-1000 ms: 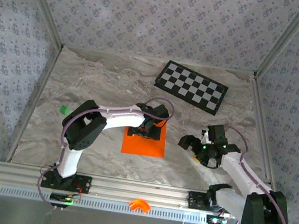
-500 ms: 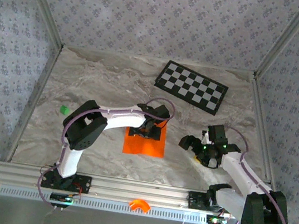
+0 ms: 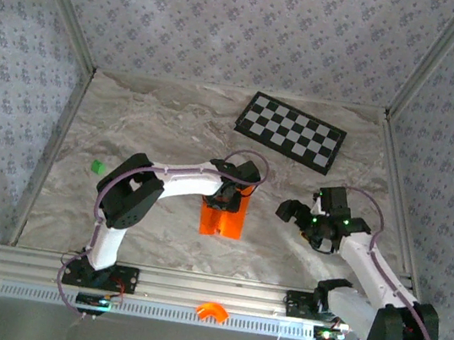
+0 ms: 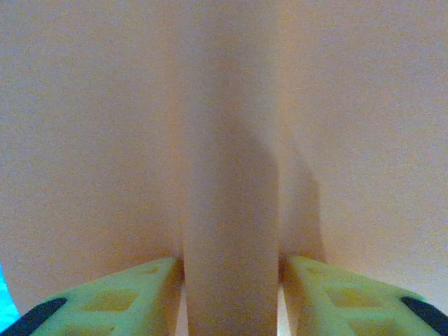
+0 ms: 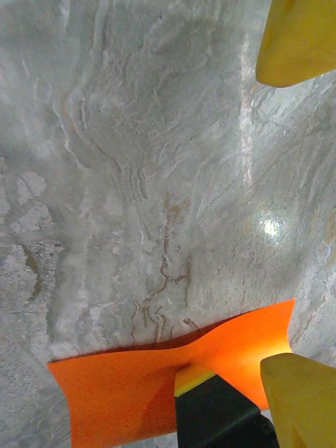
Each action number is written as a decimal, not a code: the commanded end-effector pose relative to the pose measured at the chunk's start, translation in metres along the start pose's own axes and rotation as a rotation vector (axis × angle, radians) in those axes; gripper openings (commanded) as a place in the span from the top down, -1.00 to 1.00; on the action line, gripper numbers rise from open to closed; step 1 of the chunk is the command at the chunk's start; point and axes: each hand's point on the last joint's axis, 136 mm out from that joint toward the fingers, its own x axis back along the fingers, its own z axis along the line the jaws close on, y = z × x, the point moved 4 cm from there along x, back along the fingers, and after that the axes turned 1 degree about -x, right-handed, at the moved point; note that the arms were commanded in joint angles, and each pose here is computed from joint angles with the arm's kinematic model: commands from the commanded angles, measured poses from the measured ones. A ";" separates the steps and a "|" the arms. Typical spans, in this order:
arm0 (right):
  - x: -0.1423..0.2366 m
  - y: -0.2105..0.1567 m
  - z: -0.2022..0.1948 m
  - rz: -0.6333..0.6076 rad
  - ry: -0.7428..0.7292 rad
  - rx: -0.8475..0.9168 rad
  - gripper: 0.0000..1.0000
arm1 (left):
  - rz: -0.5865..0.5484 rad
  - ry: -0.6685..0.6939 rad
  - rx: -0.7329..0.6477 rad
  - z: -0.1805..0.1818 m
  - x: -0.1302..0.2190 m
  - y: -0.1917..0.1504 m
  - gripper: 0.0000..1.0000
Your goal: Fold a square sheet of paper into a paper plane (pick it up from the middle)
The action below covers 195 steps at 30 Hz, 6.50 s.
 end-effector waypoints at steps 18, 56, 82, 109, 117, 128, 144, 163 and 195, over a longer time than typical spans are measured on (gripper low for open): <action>0.017 0.016 -0.009 -0.053 -0.017 -0.100 -1.00 | -0.084 -0.757 0.151 -0.033 0.066 0.036 0.32; -0.013 0.006 0.046 0.118 0.225 0.102 -0.95 | -0.027 -0.712 0.376 -0.017 -0.003 -0.006 0.26; -0.025 0.004 0.043 0.155 0.191 0.080 -0.85 | -0.045 -0.482 0.216 -0.007 0.012 -0.001 -0.09; -0.050 -0.007 0.066 0.232 0.162 0.129 -0.79 | 0.023 -0.421 -0.010 0.020 0.012 0.002 -0.07; -0.053 -0.009 0.065 0.239 0.147 0.127 -0.78 | 0.054 -0.376 -0.030 0.026 0.003 0.002 -0.08; -0.054 -0.008 0.056 0.229 0.087 0.113 -0.77 | 0.100 -0.291 -0.002 0.035 -0.014 -0.002 -0.04; -0.036 0.005 0.029 0.123 0.004 0.029 -0.77 | 0.154 -0.169 0.025 0.046 -0.035 -0.009 -0.05; -0.037 0.004 0.022 0.124 0.007 0.008 -0.78 | 0.167 -0.116 -0.022 0.037 -0.044 -0.014 -0.07; -0.041 0.000 0.030 0.151 0.051 0.020 -0.78 | 0.146 -0.130 -0.087 0.034 -0.045 -0.009 -0.12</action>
